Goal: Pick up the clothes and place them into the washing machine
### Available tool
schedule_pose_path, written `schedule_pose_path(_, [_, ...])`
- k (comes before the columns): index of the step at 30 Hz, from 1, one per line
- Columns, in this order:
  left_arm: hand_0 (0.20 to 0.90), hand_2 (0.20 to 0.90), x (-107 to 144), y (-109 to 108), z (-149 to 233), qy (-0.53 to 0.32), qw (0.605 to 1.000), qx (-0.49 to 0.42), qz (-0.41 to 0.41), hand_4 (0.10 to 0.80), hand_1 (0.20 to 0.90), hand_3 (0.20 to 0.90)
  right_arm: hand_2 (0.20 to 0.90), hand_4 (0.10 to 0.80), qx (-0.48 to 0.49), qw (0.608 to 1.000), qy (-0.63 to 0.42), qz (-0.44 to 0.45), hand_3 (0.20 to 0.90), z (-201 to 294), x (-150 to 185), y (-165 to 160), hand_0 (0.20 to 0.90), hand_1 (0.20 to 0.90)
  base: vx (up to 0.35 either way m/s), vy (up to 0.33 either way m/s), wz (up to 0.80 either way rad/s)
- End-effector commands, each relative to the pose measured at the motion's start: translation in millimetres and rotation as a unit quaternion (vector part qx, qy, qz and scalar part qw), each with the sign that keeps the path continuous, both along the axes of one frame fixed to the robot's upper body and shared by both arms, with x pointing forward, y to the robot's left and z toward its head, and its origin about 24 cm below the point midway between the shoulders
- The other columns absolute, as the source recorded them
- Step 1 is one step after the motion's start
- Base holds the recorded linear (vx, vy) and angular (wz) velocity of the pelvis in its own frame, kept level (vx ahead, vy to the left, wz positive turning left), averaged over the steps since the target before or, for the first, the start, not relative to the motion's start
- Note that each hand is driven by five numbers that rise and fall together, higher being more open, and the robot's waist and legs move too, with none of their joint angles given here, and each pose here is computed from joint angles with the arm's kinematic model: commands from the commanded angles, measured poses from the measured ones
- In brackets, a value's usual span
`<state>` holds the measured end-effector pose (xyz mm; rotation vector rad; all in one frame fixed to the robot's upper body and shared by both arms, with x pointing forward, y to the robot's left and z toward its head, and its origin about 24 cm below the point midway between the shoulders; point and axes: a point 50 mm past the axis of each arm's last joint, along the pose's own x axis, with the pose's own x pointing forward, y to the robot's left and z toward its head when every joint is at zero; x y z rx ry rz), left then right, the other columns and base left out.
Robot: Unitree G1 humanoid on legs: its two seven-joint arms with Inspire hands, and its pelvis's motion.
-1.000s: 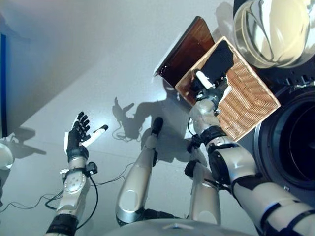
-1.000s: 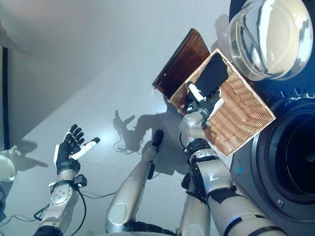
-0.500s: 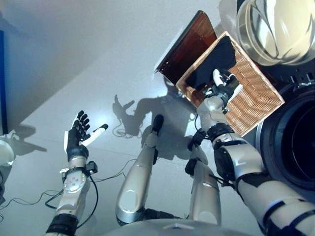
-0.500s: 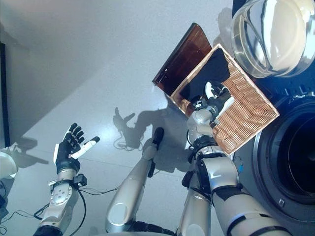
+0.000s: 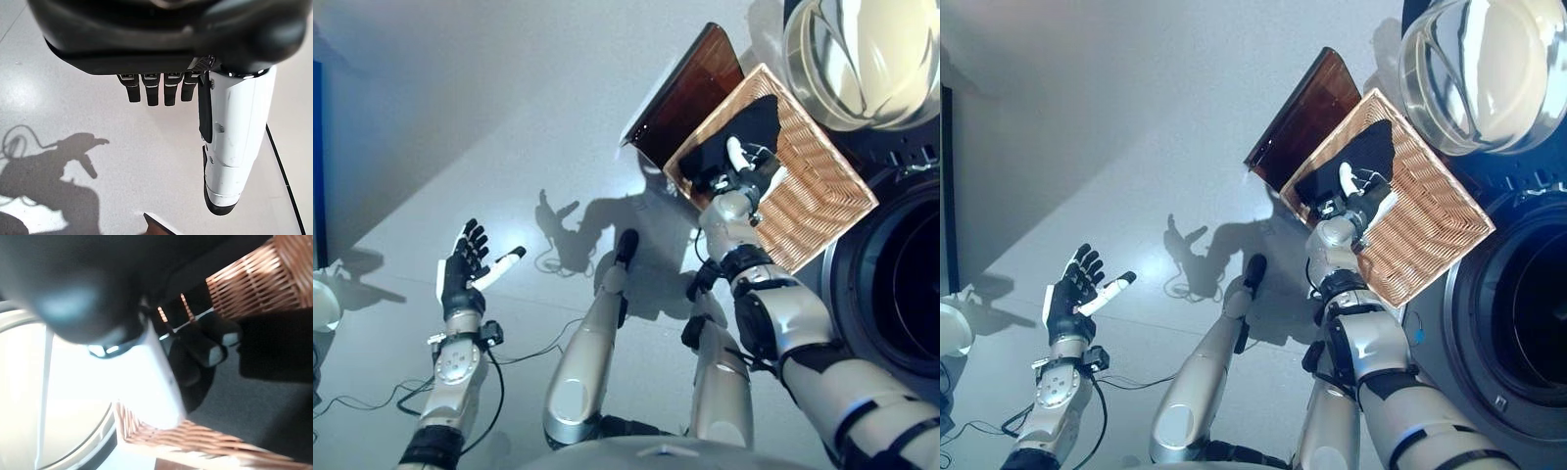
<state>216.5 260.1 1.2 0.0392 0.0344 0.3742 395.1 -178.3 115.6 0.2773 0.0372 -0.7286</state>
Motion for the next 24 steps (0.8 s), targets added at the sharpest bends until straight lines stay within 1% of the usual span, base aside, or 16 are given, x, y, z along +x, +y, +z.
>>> schedule_pose_path(1, [0.900, 0.900, -13.1, 27.2, 24.1, -0.052, 0.997, 0.051, 0.031, 0.800, 0.900, 0.900, 0.200, 0.300, -0.017, 0.996, -0.090, -0.014, 0.200, 35.3, 4.0, -5.2, 0.200, 0.200, 0.000, 0.000, 0.00])
schedule_pose_path(9, [0.900, 0.900, -14.1, 27.0, 22.1, -0.049, 0.997, 0.045, 0.032, 0.800, 0.900, 0.900, 0.200, 0.300, -0.006, 0.996, -0.093, -0.013, 0.200, 31.1, 2.2, -6.2, 0.200, 0.200, -0.001, -0.002, -0.01])
schedule_pose_path(10, [0.900, 0.900, -14.2, 26.8, 22.2, -0.049, 0.997, 0.045, 0.031, 0.800, 0.900, 0.900, 0.249, 0.335, -0.006, 0.996, -0.093, -0.014, 0.249, 31.3, 2.3, -7.0, 0.249, 0.249, 0.000, 0.000, 0.00])
schedule_pose_path(11, [0.900, 0.900, -14.5, 26.9, 22.1, -0.049, 0.997, 0.045, 0.031, 0.800, 0.900, 0.900, 0.461, 0.486, -0.005, 0.996, -0.092, -0.013, 0.461, 31.1, 2.5, -6.6, 0.461, 0.461, 0.000, 0.000, 0.00])
schedule_pose_path(12, [0.900, 0.900, -14.4, 27.0, 22.1, -0.049, 0.997, 0.046, 0.031, 0.800, 0.900, 0.900, 0.521, 0.529, -0.005, 0.996, -0.091, -0.013, 0.521, 30.6, 2.6, -6.4, 0.521, 0.521, 0.000, 0.000, 0.00])
schedule_pose_path(13, [0.900, 0.900, -14.3, 27.4, 22.6, -0.050, 0.997, 0.046, 0.031, 0.800, 0.900, 0.900, 0.900, 0.800, -0.004, 0.996, -0.090, -0.012, 0.900, 30.2, 2.8, -5.9, 0.900, 0.900, 0.000, 0.000, 0.00])
schedule_pose_path(24, [0.900, 0.900, -14.7, 29.9, 24.7, -0.050, 0.997, 0.051, 0.034, 0.800, 0.900, 0.900, 0.900, 0.800, 0.018, 0.996, -0.085, -0.020, 0.900, 31.2, 4.4, -0.2, 0.900, 0.900, 0.000, 0.000, 0.00])
